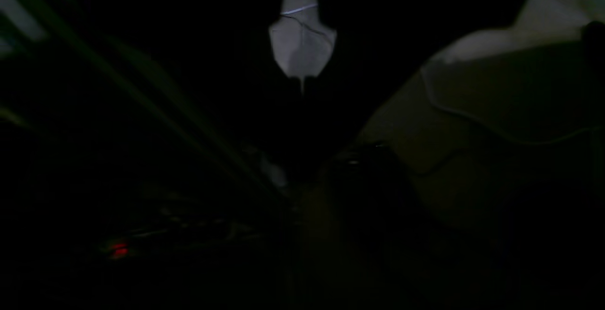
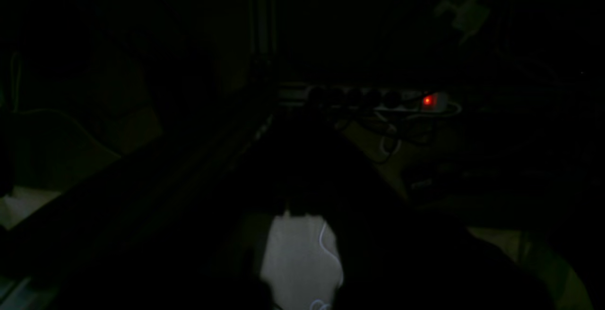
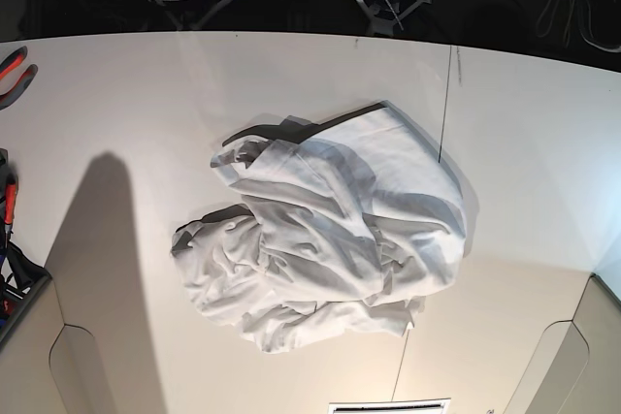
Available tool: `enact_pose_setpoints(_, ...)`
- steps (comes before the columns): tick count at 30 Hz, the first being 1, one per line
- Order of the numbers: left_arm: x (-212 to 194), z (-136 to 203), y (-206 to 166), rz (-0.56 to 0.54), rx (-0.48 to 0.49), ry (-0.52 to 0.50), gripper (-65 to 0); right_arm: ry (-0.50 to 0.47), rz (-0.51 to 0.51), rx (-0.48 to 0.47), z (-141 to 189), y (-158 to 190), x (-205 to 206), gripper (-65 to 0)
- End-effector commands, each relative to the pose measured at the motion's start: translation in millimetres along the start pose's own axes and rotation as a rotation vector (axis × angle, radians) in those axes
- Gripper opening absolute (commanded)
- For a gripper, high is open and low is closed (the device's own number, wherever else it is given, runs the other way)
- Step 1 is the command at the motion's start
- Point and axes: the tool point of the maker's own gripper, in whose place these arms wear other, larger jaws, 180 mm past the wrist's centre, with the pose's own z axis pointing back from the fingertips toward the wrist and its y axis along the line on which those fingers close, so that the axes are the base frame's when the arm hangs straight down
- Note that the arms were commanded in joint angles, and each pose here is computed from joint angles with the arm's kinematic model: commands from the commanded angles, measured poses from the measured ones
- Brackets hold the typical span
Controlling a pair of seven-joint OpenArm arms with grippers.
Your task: Layout the t-shirt on the table in an organized manner, then fold the t-shirt properly
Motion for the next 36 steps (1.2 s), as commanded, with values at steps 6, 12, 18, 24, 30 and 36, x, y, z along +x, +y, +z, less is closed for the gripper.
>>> enact_pose_setpoints(6,-0.3,0.6,0.3,0.006,-0.007,-0.005,-65.0,-0.059,0.013,-0.008,2.6,-10.2,17.1,-65.0)
enact_pose_setpoints(12,-26.5,12.2,15.5,0.023,0.014,-0.008,-65.0,-0.097,0.044,-0.018,14.0,-32.3,16.1,-65.0)
enact_pose_setpoints(18,-50.3,34.1,50.1,0.136,0.09,-0.046,-65.0,-0.091,0.087,-0.065,31.1,-67.2,-4.9,-65.0)
enact_pose_setpoints(24,-68.3,60.0,73.7,0.238,0.105,-0.094,-65.0,-0.106,0.137,-0.085,54.0,-87.1,-21.7,-65.0)
enact_pose_setpoints(30,-81.1,95.5,84.9,0.309,0.063,-0.162,-65.0,-0.147,0.183,-0.06,84.2,-81.1,-35.6,-65.0)
enact_pose_setpoints(36,-59.2,142.2,74.0,0.296,-0.114,-0.297,-65.0,-0.25,0.242,-0.01,127.3,-59.5,-24.3,-65.0)
